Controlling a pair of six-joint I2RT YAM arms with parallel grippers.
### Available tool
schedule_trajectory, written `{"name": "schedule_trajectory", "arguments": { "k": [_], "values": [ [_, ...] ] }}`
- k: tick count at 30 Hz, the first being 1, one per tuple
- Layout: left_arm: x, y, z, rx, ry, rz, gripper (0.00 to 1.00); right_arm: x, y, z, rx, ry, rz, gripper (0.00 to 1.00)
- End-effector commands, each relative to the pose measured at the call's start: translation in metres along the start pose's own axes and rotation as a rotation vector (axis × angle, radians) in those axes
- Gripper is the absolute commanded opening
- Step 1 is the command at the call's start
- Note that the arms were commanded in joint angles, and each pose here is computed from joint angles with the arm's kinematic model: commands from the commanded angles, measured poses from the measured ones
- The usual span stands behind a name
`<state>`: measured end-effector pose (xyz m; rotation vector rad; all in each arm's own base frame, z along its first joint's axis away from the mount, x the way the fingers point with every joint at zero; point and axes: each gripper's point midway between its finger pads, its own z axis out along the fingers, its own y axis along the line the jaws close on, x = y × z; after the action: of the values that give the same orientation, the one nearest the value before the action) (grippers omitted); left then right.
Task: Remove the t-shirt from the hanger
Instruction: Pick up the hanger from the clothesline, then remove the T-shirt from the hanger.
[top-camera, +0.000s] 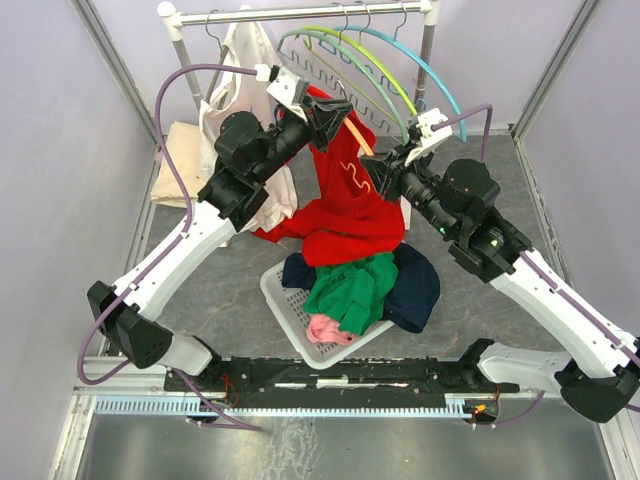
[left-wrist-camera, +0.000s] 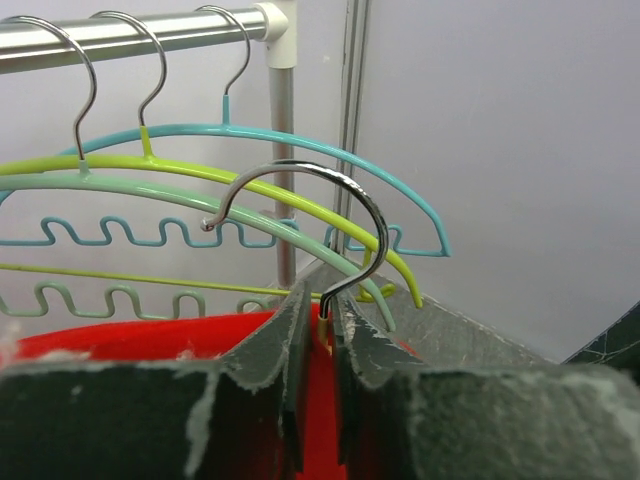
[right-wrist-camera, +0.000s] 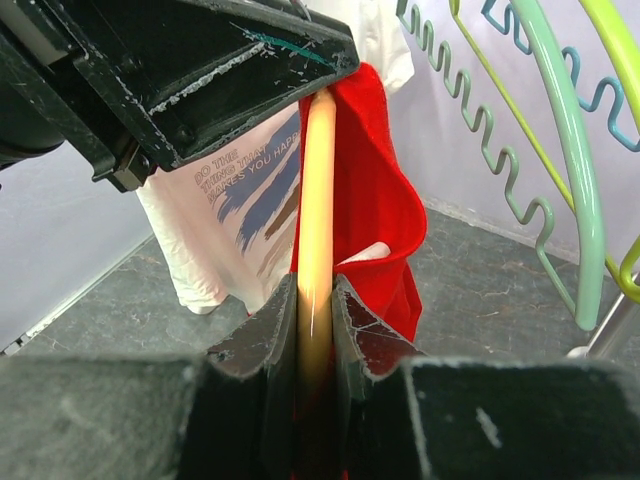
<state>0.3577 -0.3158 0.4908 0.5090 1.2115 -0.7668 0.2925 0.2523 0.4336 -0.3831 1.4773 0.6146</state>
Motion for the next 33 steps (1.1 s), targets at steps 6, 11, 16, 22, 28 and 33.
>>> {"name": "schedule_trajectory", "arguments": {
  "k": [6,11,16,22,28,33],
  "values": [
    [-0.025,0.000,0.000,-0.036,-0.047,0.079,0.03,-0.055,0.012,-0.010,-0.051,-0.165,0.023,0.09],
    [-0.037,0.025,-0.003,-0.205,-0.047,0.047,0.03,-0.056,0.007,-0.015,-0.026,-0.154,0.003,0.49],
    [-0.050,0.041,-0.002,-0.300,-0.037,0.047,0.03,-0.057,0.001,-0.027,-0.004,-0.140,-0.028,0.63],
    [-0.068,0.054,0.003,-0.370,-0.025,0.097,0.03,-0.055,-0.004,-0.044,0.010,-0.139,-0.050,0.70],
    [-0.099,0.063,0.003,-0.427,-0.032,0.138,0.03,-0.042,-0.020,-0.051,0.086,-0.103,-0.070,0.70],
    [-0.139,0.065,-0.006,-0.464,-0.099,0.161,0.03,-0.029,-0.027,-0.053,0.115,-0.070,-0.076,0.71]
  ]
}}
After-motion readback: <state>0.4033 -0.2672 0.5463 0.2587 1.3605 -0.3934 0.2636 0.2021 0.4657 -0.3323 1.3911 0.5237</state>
